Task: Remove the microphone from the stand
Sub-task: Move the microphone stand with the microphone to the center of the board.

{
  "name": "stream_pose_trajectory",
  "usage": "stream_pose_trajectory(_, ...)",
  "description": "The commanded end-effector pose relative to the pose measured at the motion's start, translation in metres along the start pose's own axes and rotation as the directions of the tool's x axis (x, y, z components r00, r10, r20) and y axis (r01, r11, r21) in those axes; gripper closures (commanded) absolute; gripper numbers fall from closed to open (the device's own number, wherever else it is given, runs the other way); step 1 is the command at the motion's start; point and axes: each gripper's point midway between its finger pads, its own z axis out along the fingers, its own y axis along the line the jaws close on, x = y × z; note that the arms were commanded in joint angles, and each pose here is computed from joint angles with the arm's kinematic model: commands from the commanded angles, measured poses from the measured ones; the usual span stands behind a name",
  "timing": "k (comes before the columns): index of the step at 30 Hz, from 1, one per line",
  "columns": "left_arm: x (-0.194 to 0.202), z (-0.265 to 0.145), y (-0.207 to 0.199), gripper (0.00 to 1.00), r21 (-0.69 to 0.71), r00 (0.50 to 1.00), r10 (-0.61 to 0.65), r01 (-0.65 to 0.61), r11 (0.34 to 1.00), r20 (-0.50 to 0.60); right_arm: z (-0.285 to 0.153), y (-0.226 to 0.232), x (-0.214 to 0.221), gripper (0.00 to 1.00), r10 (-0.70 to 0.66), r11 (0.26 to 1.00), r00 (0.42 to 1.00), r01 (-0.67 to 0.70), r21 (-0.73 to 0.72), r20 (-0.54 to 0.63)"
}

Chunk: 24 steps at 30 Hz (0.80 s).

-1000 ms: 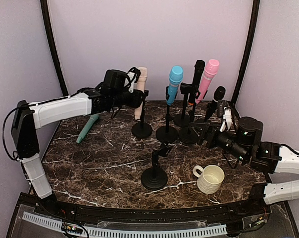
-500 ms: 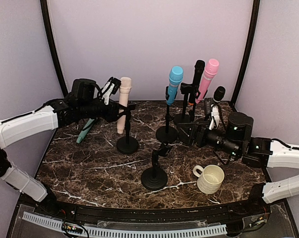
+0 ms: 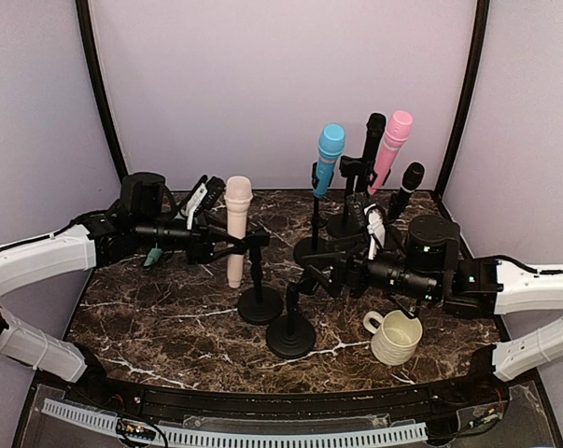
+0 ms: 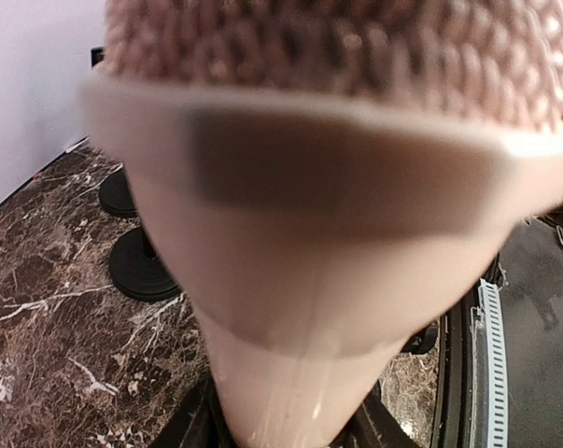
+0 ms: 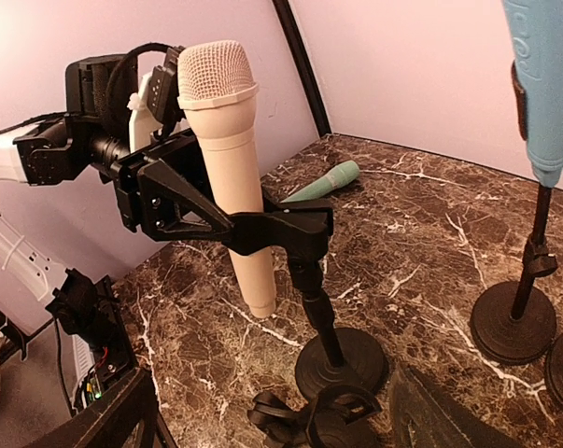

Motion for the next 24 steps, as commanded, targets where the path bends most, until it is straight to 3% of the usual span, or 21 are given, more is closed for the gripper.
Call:
stream_pose_trajectory(1,-0.001,-0.008,-0.029,0.84,0.148,0.997,0.079,-0.081,0.986,0.021,0.008,0.019,-0.014,0.14,-0.044,0.997,0.998,0.046,-0.061,0.035)
stream_pose_trajectory(3,0.004,-0.007,-0.029,0.81,0.153,0.996,0.085,-0.085,0.985,0.006,0.013,0.021,-0.013,0.14,-0.054,0.996,0.998,0.056,-0.067,0.027)
stream_pose_trajectory(6,0.012,-0.006,-0.027,0.69,0.147,0.996,0.085,-0.081,0.986,-0.021,0.02,0.023,-0.013,0.13,-0.079,0.995,0.997,0.08,-0.065,0.012)
stream_pose_trajectory(13,0.005,-0.015,-0.02,0.26,0.067,0.994,0.105,-0.104,0.992,-0.006,0.032,0.029,-0.009,0.12,-0.14,0.988,0.988,0.134,-0.082,-0.069)
stream_pose_trajectory(15,0.0,-0.02,-0.018,0.18,0.036,0.993,0.119,-0.119,0.992,0.012,0.033,0.032,-0.007,0.11,-0.161,0.984,0.983,0.151,-0.097,-0.094)
stream_pose_trajectory(24,-0.033,-0.046,-0.016,0.05,-0.089,0.978,0.165,-0.154,0.984,0.126,0.042,0.036,-0.001,0.1,-0.238,0.957,0.945,0.188,-0.22,-0.224)
